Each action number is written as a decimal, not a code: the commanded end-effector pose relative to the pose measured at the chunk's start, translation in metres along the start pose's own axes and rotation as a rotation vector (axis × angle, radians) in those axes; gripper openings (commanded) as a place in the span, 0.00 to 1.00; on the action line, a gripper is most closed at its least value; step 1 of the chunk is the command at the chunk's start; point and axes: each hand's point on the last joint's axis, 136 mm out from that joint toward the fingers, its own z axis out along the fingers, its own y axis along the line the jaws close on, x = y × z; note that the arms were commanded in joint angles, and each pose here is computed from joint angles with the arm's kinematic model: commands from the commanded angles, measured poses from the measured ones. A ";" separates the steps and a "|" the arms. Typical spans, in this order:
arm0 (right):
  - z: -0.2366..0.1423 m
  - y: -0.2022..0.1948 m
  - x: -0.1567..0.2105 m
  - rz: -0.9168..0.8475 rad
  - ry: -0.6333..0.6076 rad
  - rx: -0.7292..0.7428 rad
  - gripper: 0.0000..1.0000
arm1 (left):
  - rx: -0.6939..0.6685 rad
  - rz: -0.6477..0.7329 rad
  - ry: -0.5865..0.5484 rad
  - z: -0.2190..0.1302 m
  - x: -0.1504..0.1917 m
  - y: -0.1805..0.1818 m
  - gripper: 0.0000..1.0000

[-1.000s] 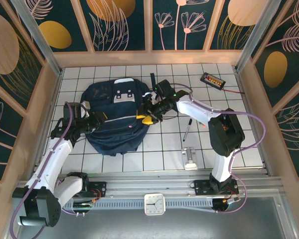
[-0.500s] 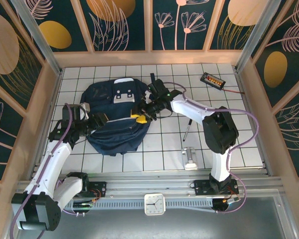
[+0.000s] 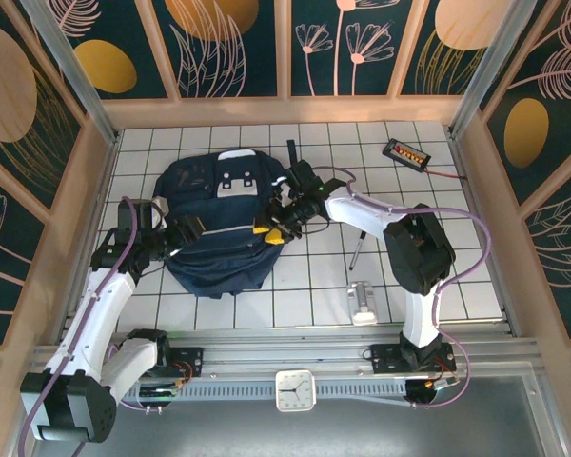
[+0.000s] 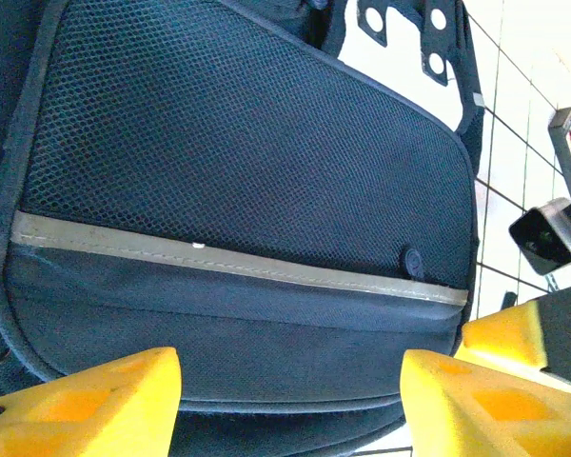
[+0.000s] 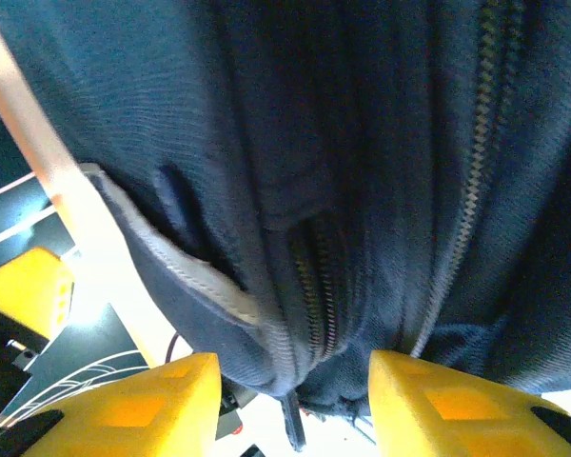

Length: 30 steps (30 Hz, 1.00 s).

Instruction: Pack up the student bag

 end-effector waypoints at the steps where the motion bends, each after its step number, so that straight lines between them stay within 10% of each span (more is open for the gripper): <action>1: -0.005 0.006 0.005 -0.011 -0.028 -0.014 0.45 | -0.009 0.025 -0.003 -0.003 -0.003 -0.002 0.62; 24: -0.005 0.065 -0.023 -0.070 -0.068 -0.150 0.35 | 0.017 0.024 0.019 0.002 0.004 -0.002 0.64; 28: -0.003 0.069 -0.027 -0.058 -0.080 -0.183 0.00 | 0.062 0.034 0.038 0.004 0.007 -0.009 0.64; 30: -0.004 0.074 -0.029 -0.054 -0.086 -0.204 0.00 | 0.080 0.042 0.042 0.003 0.008 -0.013 0.64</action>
